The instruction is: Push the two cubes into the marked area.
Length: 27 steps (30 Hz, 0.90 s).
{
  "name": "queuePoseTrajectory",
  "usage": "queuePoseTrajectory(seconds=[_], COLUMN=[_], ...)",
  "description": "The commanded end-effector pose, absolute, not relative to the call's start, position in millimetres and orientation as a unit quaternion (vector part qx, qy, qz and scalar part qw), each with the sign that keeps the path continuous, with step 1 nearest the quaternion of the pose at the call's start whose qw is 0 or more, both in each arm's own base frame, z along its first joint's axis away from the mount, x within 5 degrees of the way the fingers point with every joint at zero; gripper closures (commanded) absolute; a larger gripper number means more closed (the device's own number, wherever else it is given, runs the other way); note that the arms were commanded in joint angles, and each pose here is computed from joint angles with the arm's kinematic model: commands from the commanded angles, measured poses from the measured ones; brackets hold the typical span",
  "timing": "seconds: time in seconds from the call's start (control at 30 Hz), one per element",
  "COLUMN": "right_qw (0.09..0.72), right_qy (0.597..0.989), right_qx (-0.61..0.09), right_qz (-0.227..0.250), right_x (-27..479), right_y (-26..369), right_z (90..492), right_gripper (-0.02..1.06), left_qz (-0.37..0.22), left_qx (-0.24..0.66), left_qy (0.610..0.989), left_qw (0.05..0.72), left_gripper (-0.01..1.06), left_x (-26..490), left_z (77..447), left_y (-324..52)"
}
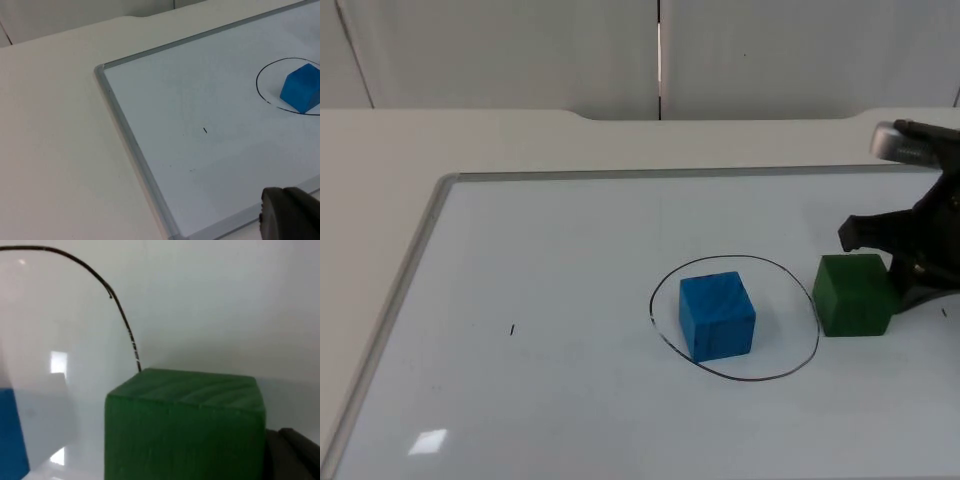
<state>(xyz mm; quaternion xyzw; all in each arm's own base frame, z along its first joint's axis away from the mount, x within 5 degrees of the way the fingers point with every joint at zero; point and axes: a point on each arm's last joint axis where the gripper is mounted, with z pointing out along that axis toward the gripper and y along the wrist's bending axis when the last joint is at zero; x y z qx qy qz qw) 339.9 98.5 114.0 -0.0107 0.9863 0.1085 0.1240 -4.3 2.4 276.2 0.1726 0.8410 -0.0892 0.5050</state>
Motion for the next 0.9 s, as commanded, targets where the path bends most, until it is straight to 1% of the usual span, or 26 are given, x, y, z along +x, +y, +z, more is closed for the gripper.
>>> queuePoseTrajectory(seconds=[0.0,0.13,0.37,0.87], right_qw=[0.131,0.134,0.157,0.162], right_qy=[0.985,0.984,0.980,0.979], right_qx=[-0.019,-0.028,-0.044,-0.044], right_qz=[0.111,0.112,0.115,0.116], right_x=[341,339,338,339], right_y=[103,109,127,127], right_z=[117,117,118,118], right_gripper=[1.04,1.04,1.04,1.04], left_qz=[-0.087,-0.087,-0.087,-0.087], left_qx=[0.168,0.168,0.168,0.168], left_qy=[0.841,0.841,0.841,0.841], left_qw=[0.506,0.506,0.506,0.506], left_gripper=[1.05,1.05,1.05,1.05], left_x=[-4,-4,-4,-4], left_z=[275,275,275,275], left_y=[3,3,3,3])
